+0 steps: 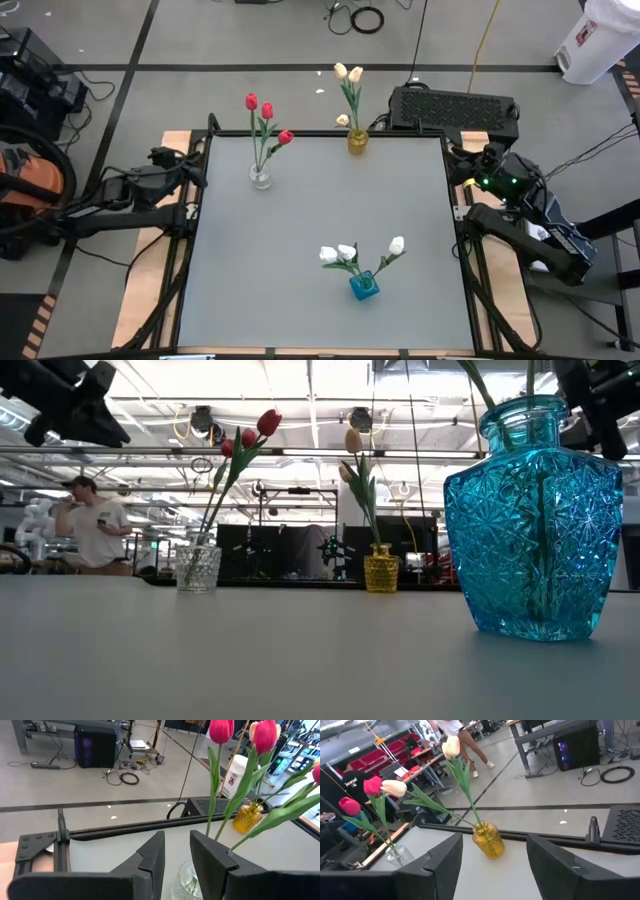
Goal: Sort flowers into vase by color
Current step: Return to Home Position
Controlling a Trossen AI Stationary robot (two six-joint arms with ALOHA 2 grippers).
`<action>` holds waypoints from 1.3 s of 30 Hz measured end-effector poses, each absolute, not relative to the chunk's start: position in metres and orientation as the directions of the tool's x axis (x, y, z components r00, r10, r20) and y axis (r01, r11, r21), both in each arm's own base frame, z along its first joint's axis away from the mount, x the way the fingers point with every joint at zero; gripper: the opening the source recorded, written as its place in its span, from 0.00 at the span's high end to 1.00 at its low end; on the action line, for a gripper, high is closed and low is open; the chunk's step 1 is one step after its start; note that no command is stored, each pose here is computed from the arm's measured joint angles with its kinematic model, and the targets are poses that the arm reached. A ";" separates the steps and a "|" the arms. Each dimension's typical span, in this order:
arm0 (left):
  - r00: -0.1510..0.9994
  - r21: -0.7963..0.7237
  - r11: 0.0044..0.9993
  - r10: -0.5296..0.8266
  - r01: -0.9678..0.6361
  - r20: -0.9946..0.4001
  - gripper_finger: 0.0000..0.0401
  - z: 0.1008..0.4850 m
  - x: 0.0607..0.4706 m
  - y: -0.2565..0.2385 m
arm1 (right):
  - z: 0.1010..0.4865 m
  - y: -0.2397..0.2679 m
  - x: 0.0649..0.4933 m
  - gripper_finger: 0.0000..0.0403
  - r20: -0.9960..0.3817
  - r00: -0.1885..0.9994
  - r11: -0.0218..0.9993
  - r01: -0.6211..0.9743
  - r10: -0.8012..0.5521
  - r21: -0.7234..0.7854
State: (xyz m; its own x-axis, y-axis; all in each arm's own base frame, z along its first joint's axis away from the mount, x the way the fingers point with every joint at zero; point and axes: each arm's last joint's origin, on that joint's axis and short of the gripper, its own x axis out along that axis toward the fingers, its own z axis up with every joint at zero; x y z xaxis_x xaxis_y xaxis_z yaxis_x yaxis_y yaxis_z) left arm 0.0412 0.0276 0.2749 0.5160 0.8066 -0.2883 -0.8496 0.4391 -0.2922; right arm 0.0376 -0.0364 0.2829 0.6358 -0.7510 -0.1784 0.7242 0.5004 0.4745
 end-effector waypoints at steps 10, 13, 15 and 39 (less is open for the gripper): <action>0.523 -0.294 0.445 0.801 -0.846 -0.291 0.76 0.275 0.042 0.027 | 0.283 -0.036 0.038 0.47 -0.179 0.639 0.503 0.723 -0.748 0.474; 0.536 -0.298 0.457 0.790 -0.838 -0.297 0.76 0.274 0.042 0.027 | 0.283 -0.036 0.038 0.47 -0.179 0.639 0.504 0.723 -0.748 0.472; 0.544 -0.300 0.463 0.784 -0.834 -0.300 0.76 0.274 0.042 0.027 | 0.283 -0.036 0.038 0.47 -0.179 0.639 0.505 0.723 -0.748 0.472; 0.546 -0.300 0.466 0.782 -0.832 -0.300 0.76 0.274 0.042 0.027 | 0.283 -0.036 0.038 0.47 -0.181 0.639 0.504 0.724 -0.748 0.471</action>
State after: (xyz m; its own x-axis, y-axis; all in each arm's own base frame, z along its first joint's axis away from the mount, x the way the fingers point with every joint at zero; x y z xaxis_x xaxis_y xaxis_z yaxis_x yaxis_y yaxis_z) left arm 0.0421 0.0269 0.2745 0.5459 0.7822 -0.3004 -0.8325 0.4657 -0.3002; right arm 0.0378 -0.0364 0.2826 0.6389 -0.7477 -0.1809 0.7237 0.5043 0.4711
